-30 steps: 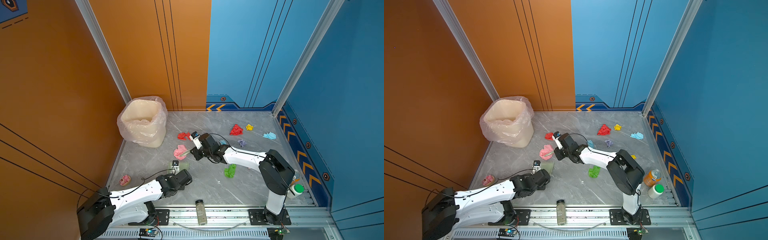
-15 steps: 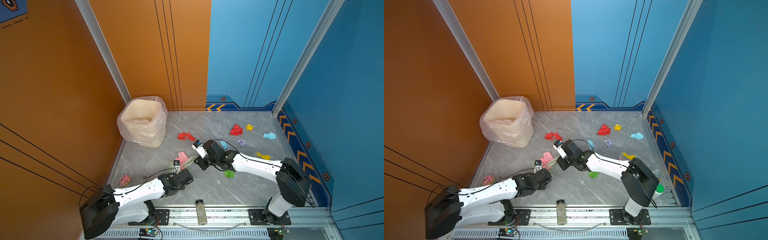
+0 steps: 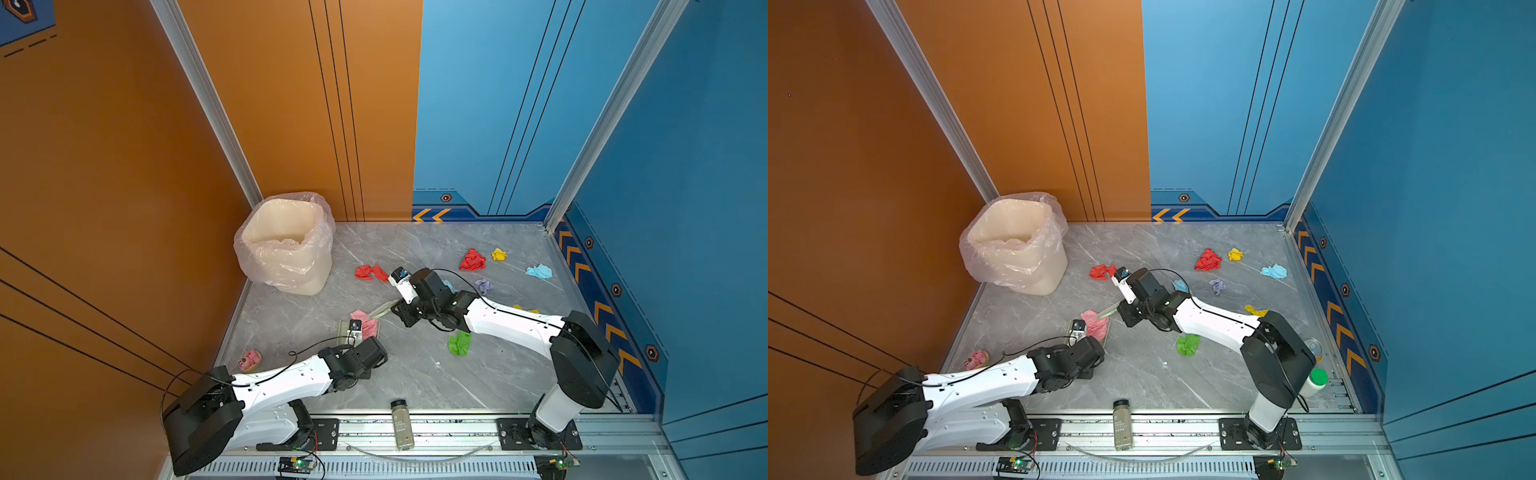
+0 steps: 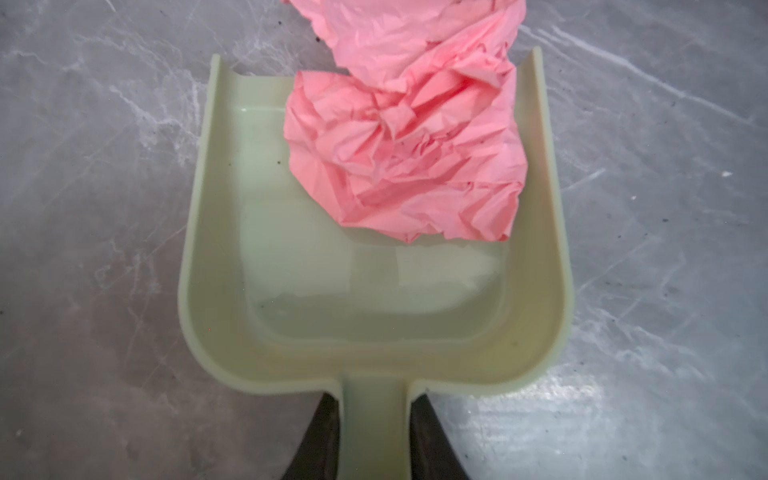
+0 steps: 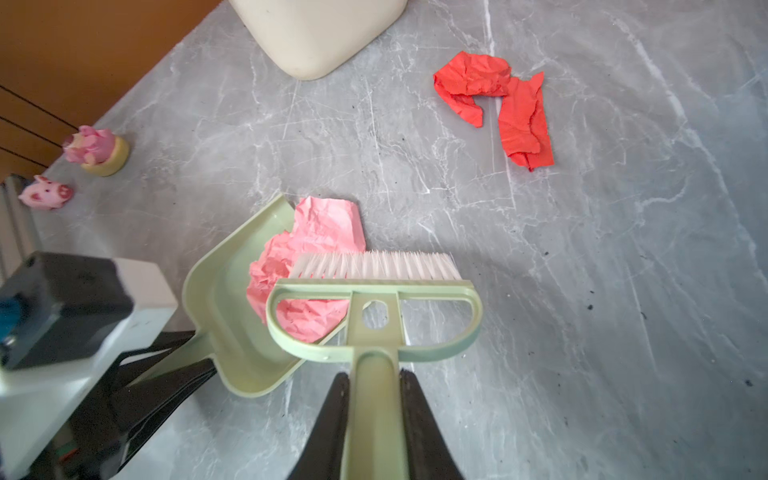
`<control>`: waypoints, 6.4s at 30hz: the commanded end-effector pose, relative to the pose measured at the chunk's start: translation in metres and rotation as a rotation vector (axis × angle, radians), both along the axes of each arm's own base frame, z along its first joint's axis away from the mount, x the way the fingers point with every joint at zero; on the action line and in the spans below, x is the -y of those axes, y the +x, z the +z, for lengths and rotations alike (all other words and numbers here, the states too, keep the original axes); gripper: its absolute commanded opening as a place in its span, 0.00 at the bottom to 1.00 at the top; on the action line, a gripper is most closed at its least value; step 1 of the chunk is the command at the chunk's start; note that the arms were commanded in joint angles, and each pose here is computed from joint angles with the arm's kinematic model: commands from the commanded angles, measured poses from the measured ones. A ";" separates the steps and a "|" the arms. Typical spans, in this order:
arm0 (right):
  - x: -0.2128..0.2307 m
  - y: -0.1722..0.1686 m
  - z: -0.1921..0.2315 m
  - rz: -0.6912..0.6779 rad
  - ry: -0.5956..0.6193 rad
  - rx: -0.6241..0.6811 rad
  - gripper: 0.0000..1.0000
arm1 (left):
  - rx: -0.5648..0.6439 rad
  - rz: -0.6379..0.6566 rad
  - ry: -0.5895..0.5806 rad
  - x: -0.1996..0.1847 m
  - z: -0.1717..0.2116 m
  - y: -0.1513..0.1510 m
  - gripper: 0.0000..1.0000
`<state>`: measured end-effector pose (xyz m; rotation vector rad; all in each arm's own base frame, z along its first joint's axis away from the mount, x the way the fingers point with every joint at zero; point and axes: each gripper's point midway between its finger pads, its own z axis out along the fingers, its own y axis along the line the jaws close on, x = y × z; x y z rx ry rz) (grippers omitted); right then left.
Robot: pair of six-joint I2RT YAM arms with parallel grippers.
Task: Sweep away the paper scraps from the table
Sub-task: 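Lift the brush away with the right gripper while the left gripper holds the dustpan, then carry the loaded dustpan with the left gripper up over the white bin, then tilt the dustpan with the left gripper to dump the pink paper into the bin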
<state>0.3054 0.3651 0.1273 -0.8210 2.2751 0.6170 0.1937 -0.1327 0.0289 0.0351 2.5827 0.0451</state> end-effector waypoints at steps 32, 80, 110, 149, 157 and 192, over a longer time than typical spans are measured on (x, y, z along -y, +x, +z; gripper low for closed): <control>0.046 -0.018 0.094 -0.052 0.191 0.065 0.00 | 0.148 -0.026 -0.027 0.005 0.059 0.020 0.00; 0.166 -0.053 0.122 -0.255 0.412 0.076 0.00 | 0.438 0.174 -0.146 -0.079 0.349 0.133 0.00; 0.175 -0.027 0.107 -0.342 0.376 0.043 0.00 | 0.363 0.293 -0.707 -0.126 0.329 0.231 0.00; 0.167 -0.022 0.106 -0.329 0.386 0.040 0.00 | 0.484 0.203 -1.531 -0.130 0.399 0.213 0.00; 0.168 -0.024 0.105 -0.328 0.385 0.041 0.00 | 0.474 0.222 -1.547 -0.137 0.391 0.215 0.00; 0.162 -0.016 0.109 -0.373 0.372 0.074 0.00 | 0.618 0.171 -0.603 -0.110 0.393 0.169 0.00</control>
